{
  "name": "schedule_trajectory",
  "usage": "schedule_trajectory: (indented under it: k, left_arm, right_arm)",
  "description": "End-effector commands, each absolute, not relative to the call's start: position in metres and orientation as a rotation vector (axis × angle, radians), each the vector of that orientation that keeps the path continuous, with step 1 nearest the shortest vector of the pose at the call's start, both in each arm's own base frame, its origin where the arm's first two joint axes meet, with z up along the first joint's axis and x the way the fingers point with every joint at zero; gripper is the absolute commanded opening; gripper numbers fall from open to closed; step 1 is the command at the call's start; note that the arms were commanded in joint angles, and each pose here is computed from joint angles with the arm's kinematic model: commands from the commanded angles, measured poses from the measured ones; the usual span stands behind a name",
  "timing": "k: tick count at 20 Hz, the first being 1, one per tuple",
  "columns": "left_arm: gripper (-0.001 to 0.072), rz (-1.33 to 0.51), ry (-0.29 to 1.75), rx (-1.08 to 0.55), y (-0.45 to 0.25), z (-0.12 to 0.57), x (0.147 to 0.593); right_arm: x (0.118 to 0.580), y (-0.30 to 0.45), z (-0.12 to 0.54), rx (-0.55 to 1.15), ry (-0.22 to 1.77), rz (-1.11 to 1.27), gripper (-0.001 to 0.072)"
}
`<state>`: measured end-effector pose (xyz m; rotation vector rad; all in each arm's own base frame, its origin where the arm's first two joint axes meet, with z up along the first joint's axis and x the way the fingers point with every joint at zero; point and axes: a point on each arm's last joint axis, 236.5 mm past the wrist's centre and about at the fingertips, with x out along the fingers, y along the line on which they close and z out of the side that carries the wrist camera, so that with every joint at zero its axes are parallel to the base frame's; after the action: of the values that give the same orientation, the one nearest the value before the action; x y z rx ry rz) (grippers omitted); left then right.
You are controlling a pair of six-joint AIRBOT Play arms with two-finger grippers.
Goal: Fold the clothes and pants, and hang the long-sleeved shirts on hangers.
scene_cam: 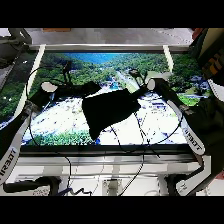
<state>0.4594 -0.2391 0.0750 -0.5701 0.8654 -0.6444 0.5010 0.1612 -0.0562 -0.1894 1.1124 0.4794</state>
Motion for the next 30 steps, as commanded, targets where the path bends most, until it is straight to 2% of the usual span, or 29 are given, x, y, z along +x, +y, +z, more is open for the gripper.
schedule_trajectory:
  k: [1, 4, 6, 9, 13, 17, 21, 23, 24, 25, 26, 27, 28, 29, 30]
  left_arm:
    - [0.0641, -0.647, 0.868, -0.569, -0.239, 0.075, 0.459]
    - [0.0641, -0.647, 0.868, -0.569, -0.239, 0.075, 0.459]
    - [0.0641, -0.647, 0.867, -0.569, -0.239, 0.075, 0.459]
    - [0.0641, -0.646, 0.867, -0.569, -0.239, 0.075, 0.459]
    - [0.0641, -0.657, 0.856, -0.543, -0.238, 0.075, 0.459]
    - [0.0641, -0.653, 0.855, -0.539, -0.238, 0.074, 0.46]
    - [0.0641, -0.622, 0.868, -0.405, -0.224, 0.057, 0.46]
    - [0.0641, -0.619, 0.868, -0.391, -0.223, 0.056, 0.46]
    - [0.0641, -0.611, 0.861, -0.387, -0.221, 0.056, 0.463]
    - [0.0641, -0.589, 0.843, -0.37, -0.215, 0.055, 0.468]
    - [0.064, -0.564, 0.825, -0.348, -0.207, 0.055, 0.474]
    - [0.0623, -0.542, 0.811, -0.34, -0.199, 0.055, 0.479]
    - [0.0471, -0.525, 0.805, -0.348, -0.191, 0.055, 0.483]
    - [0.0285, -0.507, 0.798, -0.355, -0.181, 0.056, 0.487]
    - [0.0195, -0.485, 0.787, -0.365, -0.169, 0.06, 0.491]
  right_arm:
    - [0.498, 0.112, -0.086, 0.078, 1.253, 0.331, 0.0542]
    - [0.485, 0.097, -0.105, 0.431, 1.367, 0.352, 0.0537]
    - [0.484, 0.102, -0.098, 0.665, 1.371, 0.442, 0.0536]
    - [0.493, 0.111, -0.075, 0.836, 1.29, 0.586, 0.0542]
    - [0.501, 0.118, -0.079, 0.826, 1.268, 0.566, 0.0572]
    - [0.482, 0.164, -0.079, 0.773, 1.33, 0.658, 0.0572]
    - [0.464, 0.216, -0.085, 0.667, 1.37, 0.726, 0.057]
    - [0.463, 0.234, -0.091, 0.606, 1.359, 0.724, 0.0569]
    - [0.462, 0.243, -0.093, 0.587, 1.351, 0.725, 0.0542]
    - [0.461, 0.253, -0.094, 0.573, 1.346, 0.732, 0.0456]
    - [0.458, 0.263, -0.094, 0.557, 1.344, 0.742, 0.0171]
    - [0.457, 0.272, -0.095, 0.544, 1.333, 0.744, 0.0033]
    - [0.458, 0.279, -0.094, 0.534, 1.319, 0.745, 0.0021]
    - [0.46, 0.283, -0.089, 0.521, 1.306, 0.755, 0.0021]
    - [0.463, 0.285, -0.078, 0.514, 1.29, 0.773, 0.0021]
